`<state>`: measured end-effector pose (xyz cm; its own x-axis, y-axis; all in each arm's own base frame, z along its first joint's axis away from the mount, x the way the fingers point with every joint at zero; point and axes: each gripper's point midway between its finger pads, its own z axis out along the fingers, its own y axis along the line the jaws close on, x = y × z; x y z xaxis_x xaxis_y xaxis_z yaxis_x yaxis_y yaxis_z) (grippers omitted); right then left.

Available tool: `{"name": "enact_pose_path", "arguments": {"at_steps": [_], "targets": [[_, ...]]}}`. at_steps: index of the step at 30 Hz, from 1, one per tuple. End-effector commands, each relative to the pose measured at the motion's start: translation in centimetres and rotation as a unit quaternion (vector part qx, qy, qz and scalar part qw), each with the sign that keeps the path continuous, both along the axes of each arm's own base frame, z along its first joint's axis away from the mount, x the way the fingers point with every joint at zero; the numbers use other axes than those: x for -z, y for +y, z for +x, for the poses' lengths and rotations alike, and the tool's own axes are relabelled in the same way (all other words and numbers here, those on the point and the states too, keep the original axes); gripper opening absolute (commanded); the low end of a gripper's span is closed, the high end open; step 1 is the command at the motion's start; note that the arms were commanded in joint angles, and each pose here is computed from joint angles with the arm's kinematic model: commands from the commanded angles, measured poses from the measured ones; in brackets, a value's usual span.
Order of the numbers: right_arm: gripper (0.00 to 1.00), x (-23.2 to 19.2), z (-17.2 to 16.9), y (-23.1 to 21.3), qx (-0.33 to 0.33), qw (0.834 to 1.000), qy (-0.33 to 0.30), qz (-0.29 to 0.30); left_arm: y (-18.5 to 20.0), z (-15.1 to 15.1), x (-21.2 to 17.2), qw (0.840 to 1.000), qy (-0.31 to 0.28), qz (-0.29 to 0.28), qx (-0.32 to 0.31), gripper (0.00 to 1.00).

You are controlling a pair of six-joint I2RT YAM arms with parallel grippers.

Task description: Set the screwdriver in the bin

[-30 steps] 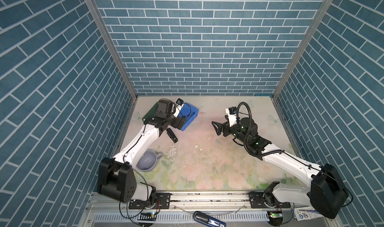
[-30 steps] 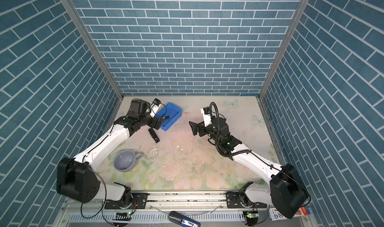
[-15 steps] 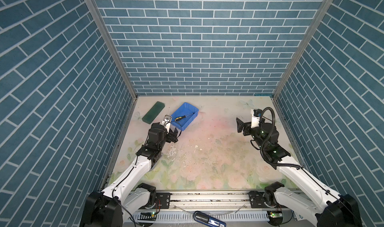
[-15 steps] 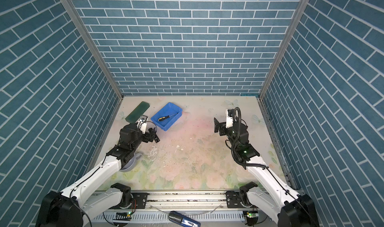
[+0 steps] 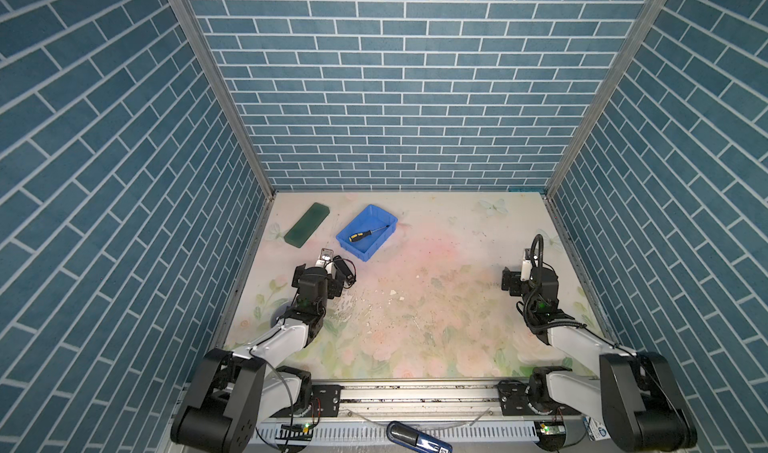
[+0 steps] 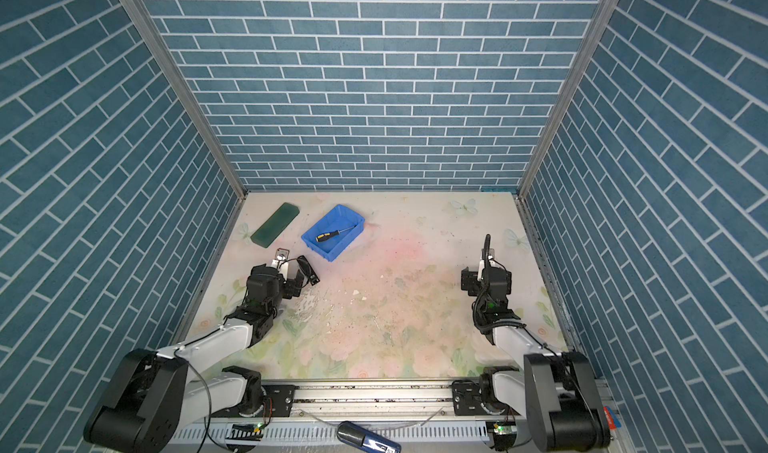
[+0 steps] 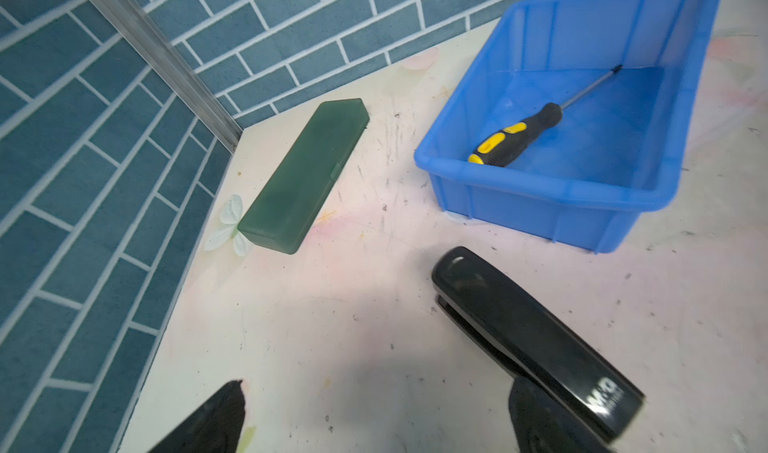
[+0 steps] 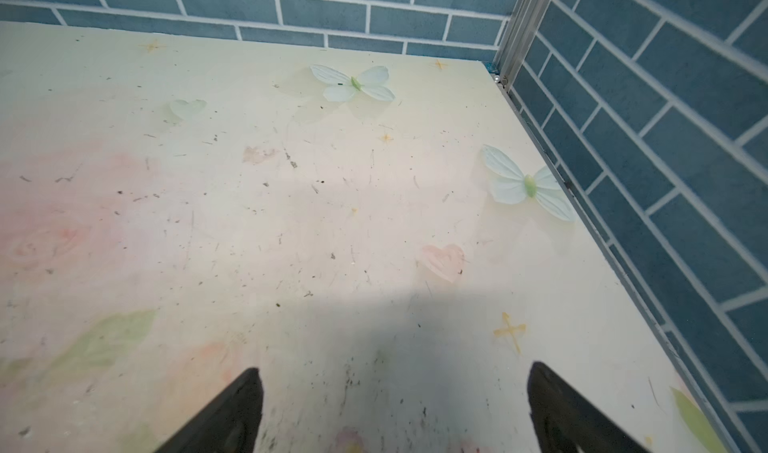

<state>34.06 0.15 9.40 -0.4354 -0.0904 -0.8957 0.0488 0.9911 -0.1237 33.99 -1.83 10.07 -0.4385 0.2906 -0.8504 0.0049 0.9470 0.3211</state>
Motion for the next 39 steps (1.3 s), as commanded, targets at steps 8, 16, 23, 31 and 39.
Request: {"name": "enact_pose_path", "arguments": {"at_steps": [8,16,23,31,39], "targets": [[0.97,-0.3,4.8,-1.1,-0.006,0.998,-0.058,0.028,0.7,4.8,-0.9,0.996,-0.069,-0.048,-0.007,1.0],[0.97,0.7,5.6,-2.1,0.005,0.998,-0.03,0.055,3.4,5.2,0.5,0.989,-0.064,-0.126,-0.033,1.0],[0.98,0.7,5.6,-2.4,0.008,0.998,-0.031,0.06,3.5,5.2,0.5,0.989,-0.07,-0.123,-0.033,1.0],[0.98,0.6,5.6,-2.3,0.007,0.998,-0.031,0.06,3.5,5.1,0.6,0.99,-0.065,-0.122,-0.033,1.0],[0.97,0.7,5.7,-2.4,0.007,0.998,-0.029,0.061,3.4,5.2,0.6,0.99,-0.064,-0.123,-0.03,1.0]]}}
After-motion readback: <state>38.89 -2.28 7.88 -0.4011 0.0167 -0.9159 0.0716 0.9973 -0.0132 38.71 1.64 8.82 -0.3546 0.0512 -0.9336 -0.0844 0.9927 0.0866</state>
